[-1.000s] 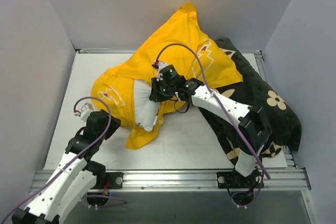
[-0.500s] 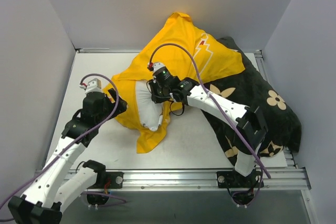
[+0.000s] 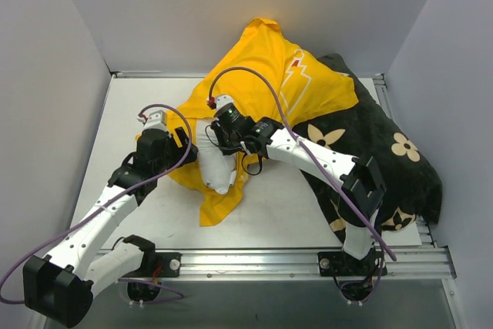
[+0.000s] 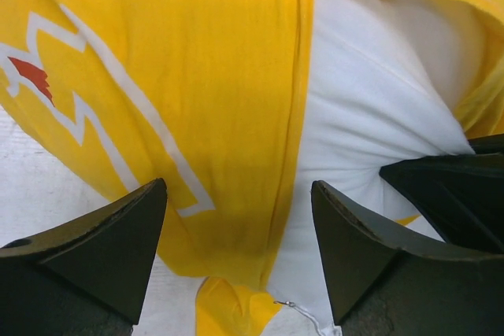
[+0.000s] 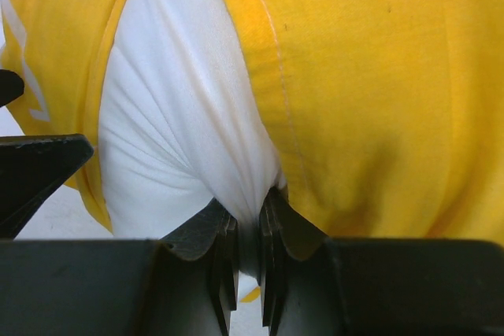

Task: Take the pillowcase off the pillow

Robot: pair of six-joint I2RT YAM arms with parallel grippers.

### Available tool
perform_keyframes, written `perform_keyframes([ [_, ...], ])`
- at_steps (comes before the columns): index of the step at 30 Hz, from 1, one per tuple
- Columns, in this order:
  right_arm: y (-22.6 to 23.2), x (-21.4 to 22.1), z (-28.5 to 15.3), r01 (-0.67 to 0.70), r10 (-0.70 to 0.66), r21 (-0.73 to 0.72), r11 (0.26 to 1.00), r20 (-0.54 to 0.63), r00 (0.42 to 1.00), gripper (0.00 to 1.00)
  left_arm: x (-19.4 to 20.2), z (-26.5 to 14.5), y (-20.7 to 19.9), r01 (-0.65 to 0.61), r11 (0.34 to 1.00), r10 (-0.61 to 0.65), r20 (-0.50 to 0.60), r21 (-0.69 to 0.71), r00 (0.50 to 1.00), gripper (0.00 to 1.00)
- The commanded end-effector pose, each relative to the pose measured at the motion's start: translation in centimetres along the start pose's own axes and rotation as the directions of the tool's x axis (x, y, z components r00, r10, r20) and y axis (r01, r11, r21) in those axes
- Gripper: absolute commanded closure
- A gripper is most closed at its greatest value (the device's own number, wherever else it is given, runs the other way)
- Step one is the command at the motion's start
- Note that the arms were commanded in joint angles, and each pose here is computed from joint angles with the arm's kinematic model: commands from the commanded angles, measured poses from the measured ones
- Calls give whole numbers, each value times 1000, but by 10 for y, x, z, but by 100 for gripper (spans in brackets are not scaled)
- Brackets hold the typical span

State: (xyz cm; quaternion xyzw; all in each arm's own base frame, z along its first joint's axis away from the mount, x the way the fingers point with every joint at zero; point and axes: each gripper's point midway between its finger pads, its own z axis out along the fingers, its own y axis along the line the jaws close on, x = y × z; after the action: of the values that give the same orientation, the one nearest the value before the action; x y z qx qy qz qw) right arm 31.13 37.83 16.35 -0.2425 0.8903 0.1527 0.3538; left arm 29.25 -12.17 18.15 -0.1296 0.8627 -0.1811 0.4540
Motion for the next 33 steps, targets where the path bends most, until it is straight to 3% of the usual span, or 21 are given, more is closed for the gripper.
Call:
perform_keyframes([
  [1, 1, -21, -14, 1, -2, 19, 1000, 60, 998, 100, -2, 9, 2, -17, 1000, 17, 34, -4, 999, 18],
  [6, 0, -19, -15, 10, -11, 25, 1000, 56, 998, 100, 1, 11, 4, -17, 1000, 17, 43, 4, 999, 15],
  [10, -3, -17, -17, 11, -13, 33, 999, 56, 998, 100, 4, 13, 21, -20, 996, 23, 28, -91, 999, 24],
  [11, -3, -17, -18, 13, -14, 33, 999, 58, 998, 100, 2, 13, 28, -6, 991, 11, 40, -135, 999, 29],
  [12, -4, -16, -18, 13, -15, 38, 999, 55, 998, 100, 0, 12, 34, 4, 985, 5, 49, -170, 999, 41],
  [16, -10, -14, -23, 16, -20, 59, 998, 62, 998, 100, 3, 4, 65, 58, 949, -40, 64, -309, 997, 73],
  [19, -17, -12, -27, 9, -15, 86, 996, 68, 998, 100, -1, -4, 87, 118, 916, -82, 110, -384, 991, 88],
  [24, -30, -8, -37, -11, 3, 113, 994, 78, 997, 100, 4, -8, 130, 236, 843, -181, 158, -484, 971, 99],
  [29, -15, -9, -47, 24, -26, 25, 999, 91, 995, 100, 46, 14, 131, 262, 860, -273, 38, -439, 961, 100],
  [32, 2, -9, -48, 88, -86, -20, 996, 91, 992, 100, 55, 21, 123, 293, 881, -305, 28, -373, 952, 100],
  [33, 5, -11, -49, 103, -100, -21, 994, 96, 990, 92, 59, 22, 121, 296, 886, -307, 27, -357, 951, 100],
])
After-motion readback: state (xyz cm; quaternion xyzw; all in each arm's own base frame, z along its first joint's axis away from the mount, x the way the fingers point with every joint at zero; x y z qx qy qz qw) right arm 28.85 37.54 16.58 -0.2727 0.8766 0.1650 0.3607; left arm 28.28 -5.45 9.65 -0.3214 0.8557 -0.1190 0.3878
